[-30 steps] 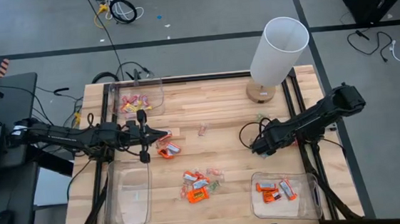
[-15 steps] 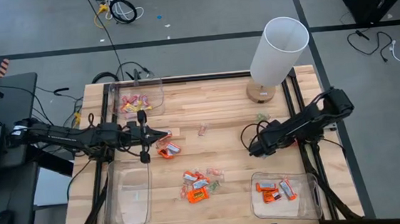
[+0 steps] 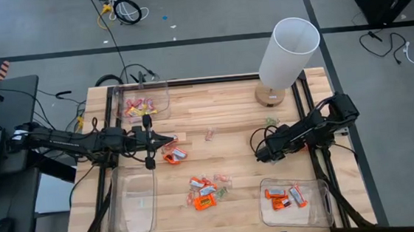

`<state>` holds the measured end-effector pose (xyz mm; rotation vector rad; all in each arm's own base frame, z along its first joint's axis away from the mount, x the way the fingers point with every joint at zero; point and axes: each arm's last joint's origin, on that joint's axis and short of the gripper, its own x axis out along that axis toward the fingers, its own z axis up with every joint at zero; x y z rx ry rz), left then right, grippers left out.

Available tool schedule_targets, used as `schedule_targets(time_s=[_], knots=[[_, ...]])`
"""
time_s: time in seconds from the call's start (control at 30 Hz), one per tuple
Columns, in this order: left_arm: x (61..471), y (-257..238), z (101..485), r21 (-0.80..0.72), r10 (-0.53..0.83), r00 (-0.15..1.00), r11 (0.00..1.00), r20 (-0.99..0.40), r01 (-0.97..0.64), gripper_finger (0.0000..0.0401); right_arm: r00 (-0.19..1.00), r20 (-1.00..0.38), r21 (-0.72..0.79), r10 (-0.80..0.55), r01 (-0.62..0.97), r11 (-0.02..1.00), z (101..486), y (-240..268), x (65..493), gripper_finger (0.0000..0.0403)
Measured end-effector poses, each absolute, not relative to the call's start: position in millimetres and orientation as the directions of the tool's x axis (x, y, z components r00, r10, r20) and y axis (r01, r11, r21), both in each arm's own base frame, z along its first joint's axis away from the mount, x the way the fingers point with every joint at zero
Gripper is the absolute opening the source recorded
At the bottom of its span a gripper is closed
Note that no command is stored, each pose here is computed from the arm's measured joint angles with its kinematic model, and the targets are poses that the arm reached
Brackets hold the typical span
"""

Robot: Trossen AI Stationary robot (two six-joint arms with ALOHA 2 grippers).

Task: Sort candy
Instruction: Put the chocolate into the bottom right transparent bin

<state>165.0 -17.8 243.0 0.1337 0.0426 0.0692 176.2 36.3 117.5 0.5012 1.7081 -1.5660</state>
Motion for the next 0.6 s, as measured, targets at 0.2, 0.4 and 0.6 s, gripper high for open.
schedule_targets(time_s=[0.2,0.4,0.6], knots=[[165.0,-17.8,242.8,0.137,0.072,0.997,0.988,-0.039,-0.066,0.0005,-0.641,-0.742,-0.669,-0.195,0.724,0.166,117.3,35.2,176.3,0.0],[165.0,-17.8,242.7,0.138,0.072,0.997,0.988,-0.042,-0.065,0.0005,-0.641,-0.746,-0.665,-0.18,0.731,0.152,116.1,31.3,176.7,0.0],[164.9,-17.8,240.6,0.141,0.072,0.995,0.988,-0.063,-0.063,0.0005,-0.63,-0.76,-0.649,-0.159,0.744,0.157,112.5,28.2,176.3,0.0]])
